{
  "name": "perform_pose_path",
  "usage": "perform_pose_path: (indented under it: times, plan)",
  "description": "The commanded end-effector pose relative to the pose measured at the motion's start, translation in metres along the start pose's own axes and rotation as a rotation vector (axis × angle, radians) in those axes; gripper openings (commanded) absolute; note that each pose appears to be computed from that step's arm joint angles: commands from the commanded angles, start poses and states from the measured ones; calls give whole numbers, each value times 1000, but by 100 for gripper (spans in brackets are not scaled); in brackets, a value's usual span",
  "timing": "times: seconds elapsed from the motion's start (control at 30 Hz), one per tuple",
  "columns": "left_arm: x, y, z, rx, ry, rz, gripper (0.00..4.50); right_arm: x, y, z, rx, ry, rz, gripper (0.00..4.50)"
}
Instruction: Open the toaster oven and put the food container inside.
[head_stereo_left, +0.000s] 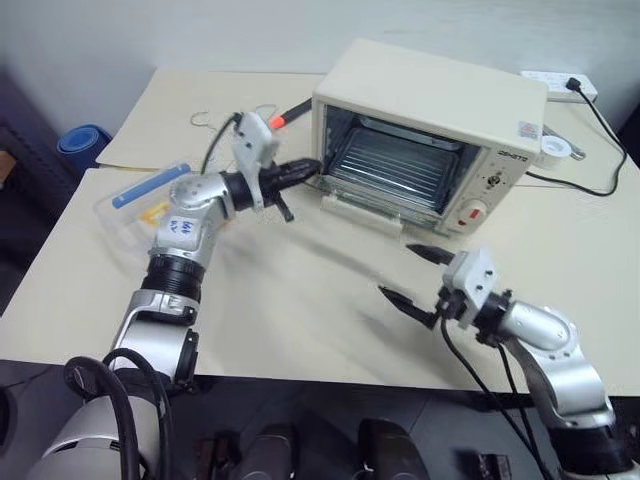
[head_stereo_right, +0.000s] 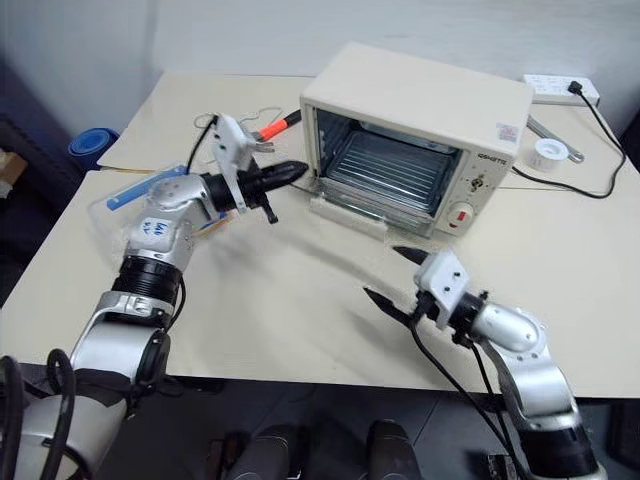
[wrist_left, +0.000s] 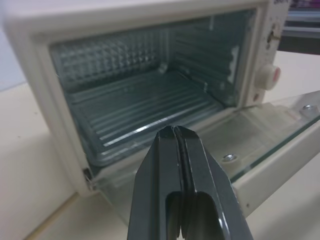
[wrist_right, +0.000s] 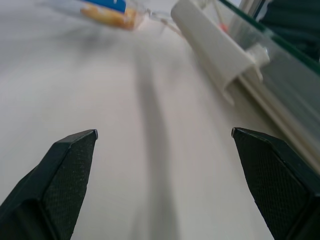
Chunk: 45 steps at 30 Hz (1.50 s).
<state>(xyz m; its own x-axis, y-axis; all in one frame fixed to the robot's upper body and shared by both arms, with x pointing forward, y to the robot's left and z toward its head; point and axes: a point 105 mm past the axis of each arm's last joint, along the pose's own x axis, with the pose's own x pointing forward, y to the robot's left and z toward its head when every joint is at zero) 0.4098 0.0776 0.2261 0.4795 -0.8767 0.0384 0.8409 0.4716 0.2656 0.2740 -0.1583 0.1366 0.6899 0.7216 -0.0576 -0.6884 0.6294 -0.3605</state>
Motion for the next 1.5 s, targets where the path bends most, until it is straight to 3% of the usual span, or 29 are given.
perform_pose_path:
  times: [0.03,0.13,0.27,0.47,0.57,0.7,0.8,1.0,1.1,1.17,1.33,1.5]
  plan:
    - [-2,-9,-8,29,35,-41,1,-32,-3,0,-10,3,-61,450]
    - [-7,-17,-28,7,94,-52,1,-63,-6,-16,0,69,-122,450]
    - [-20,-26,-50,-26,144,-10,1,-85,-19,-10,41,-9,-236,450]
    - [-38,-40,-50,-115,104,77,1,-69,-21,12,108,-157,-171,450]
    - [-59,-41,-37,-177,12,161,57,-54,-22,25,103,-230,-146,450]
    - [-111,-51,-32,-256,-13,265,181,-33,-5,37,126,-289,0,450]
    - [-190,-50,-35,-286,-37,560,268,-18,1,43,94,-329,60,450]
    - [-327,-84,-51,-324,70,1034,447,5,6,45,22,-371,116,450]
    - [-367,-89,-56,-341,134,1217,447,13,7,55,10,-449,98,450]
    - [-375,-79,-51,-336,117,1289,447,16,14,59,115,-474,192,450]
    - [-341,-41,-31,-434,75,1188,447,21,15,72,69,-515,264,450]
    - [-322,3,-28,-563,192,1201,447,27,12,69,59,-500,279,450]
